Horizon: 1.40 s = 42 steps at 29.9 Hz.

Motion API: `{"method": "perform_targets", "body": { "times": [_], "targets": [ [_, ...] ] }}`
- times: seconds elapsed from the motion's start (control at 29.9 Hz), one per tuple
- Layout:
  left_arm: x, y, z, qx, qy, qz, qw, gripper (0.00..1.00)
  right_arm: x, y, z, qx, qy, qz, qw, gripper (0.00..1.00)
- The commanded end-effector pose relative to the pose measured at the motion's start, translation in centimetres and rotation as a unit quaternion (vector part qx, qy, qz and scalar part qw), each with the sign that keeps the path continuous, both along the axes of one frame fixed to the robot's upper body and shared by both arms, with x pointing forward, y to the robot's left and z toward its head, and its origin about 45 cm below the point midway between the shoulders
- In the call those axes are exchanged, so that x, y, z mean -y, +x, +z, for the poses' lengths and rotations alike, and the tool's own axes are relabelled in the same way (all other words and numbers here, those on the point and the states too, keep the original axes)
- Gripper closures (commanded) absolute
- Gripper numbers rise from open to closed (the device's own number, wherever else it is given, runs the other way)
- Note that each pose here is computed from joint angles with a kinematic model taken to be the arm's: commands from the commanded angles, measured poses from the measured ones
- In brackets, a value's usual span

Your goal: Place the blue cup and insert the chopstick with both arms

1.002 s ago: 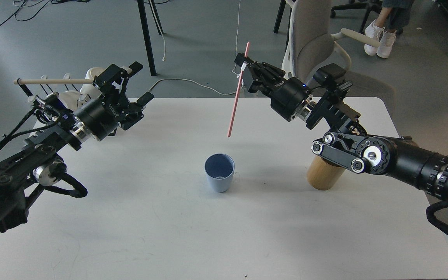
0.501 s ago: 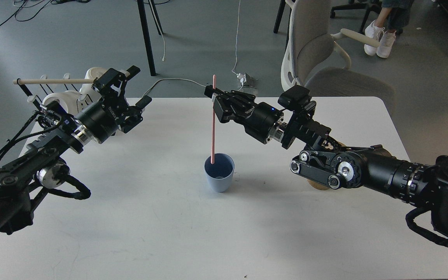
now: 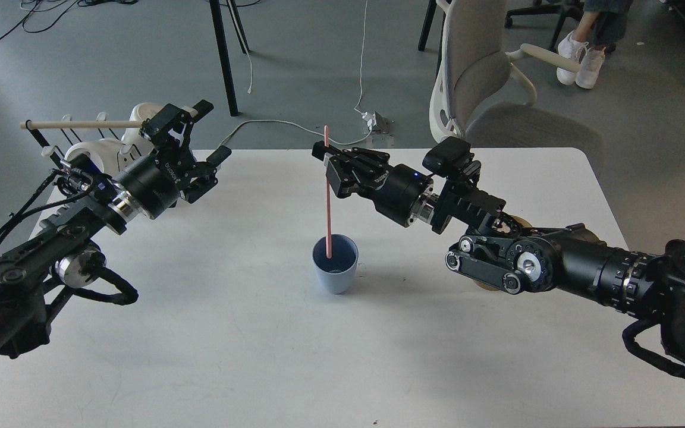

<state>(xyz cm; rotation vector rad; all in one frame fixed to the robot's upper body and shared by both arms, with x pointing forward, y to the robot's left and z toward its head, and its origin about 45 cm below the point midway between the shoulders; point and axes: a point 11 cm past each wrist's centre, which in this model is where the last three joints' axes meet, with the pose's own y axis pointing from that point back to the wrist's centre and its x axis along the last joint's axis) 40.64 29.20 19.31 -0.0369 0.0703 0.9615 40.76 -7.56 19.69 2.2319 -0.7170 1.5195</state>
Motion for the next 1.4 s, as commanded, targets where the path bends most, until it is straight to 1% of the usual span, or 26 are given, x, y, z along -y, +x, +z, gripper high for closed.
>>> {"method": "perform_targets", "body": {
  "times": [0.0, 0.3, 0.43, 0.5, 0.57, 0.63, 0.67, 0.84, 0.94, 1.0, 1.04, 1.07, 1.1, 1.24, 1.3, 1.37],
  "targets": [
    [0.0, 0.0, 0.0, 0.000, 0.000, 0.000, 1.000, 0.02, 0.2, -0.2, -0.4, 0.005, -0.017, 0.009, 1.000, 1.00],
    [0.0, 0.0, 0.0, 0.000, 0.000, 0.000, 1.000, 0.02, 0.4, -0.8, -1.3, -0.004, -0.021, 0.011, 1.000, 1.00],
    [0.0, 0.0, 0.0, 0.000, 0.000, 0.000, 1.000, 0.02, 0.4, -0.9, -1.5, -0.007, -0.021, 0.011, 1.000, 0.96],
    [0.0, 0.0, 0.0, 0.000, 0.000, 0.000, 1.000, 0.02, 0.4, -0.9, -1.5, -0.007, -0.020, 0.011, 1.000, 0.84],
    [0.0, 0.0, 0.0, 0.000, 0.000, 0.000, 1.000, 0.02, 0.4, -0.9, -1.5, -0.007, -0.020, 0.011, 1.000, 0.77],
    [0.0, 0.0, 0.0, 0.000, 0.000, 0.000, 1.000, 0.02, 0.3, -0.9, -1.5, -0.007, -0.019, 0.011, 1.000, 0.74],
    [0.0, 0.0, 0.0, 0.000, 0.000, 0.000, 1.000, 0.02, 0.4, -0.9, -1.5, -0.007, -0.019, 0.011, 1.000, 0.70],
    [0.0, 0.0, 0.0, -0.001, 0.000, 0.000, 1.000, 0.02, 0.3, -1.0, -1.5, -0.009, -0.016, 0.011, 1.000, 0.65],
    [0.0, 0.0, 0.0, 0.000, 0.000, 0.000, 1.000, 0.02, 0.2, -1.1, -1.3, -0.012, -0.005, 0.008, 1.000, 0.57],
    [0.1, 0.0, 0.0, 0.000, -0.001, -0.001, 1.000, 0.02, -0.2, -1.0, -0.7, -0.013, 0.009, 0.007, 1.000, 0.45],
    [0.1, 0.0, 0.1, 0.001, -0.002, -0.001, 1.000, 0.02, -0.3, -0.8, -0.2, -0.011, 0.018, 0.004, 1.000, 0.43],
    [0.2, 0.0, 0.0, 0.001, -0.002, -0.002, 1.000, 0.02, -0.3, -0.6, 0.2, -0.010, 0.026, -0.001, 1.000, 0.39],
    [0.2, 0.1, 0.2, 0.002, -0.003, -0.001, 1.000, 0.02, -0.3, -0.3, 0.6, -0.008, 0.034, -0.007, 0.999, 0.30],
    [0.3, 0.7, 1.1, 0.013, -0.007, 0.000, 1.000, 0.02, 0.3, 1.3, 2.8, 0.004, 0.074, -0.038, 0.997, 0.06],
    [-0.1, 1.0, 1.9, 0.021, -0.020, 0.009, 1.000, 0.02, 1.5, 2.5, 4.2, 0.005, 0.105, -0.068, 0.992, 0.05],
    [-0.3, 1.6, 3.0, 0.031, -0.036, 0.018, 0.999, 0.02, 2.7, 3.5, 5.2, -0.009, 0.141, -0.101, 0.985, 0.05]
  ]
}}
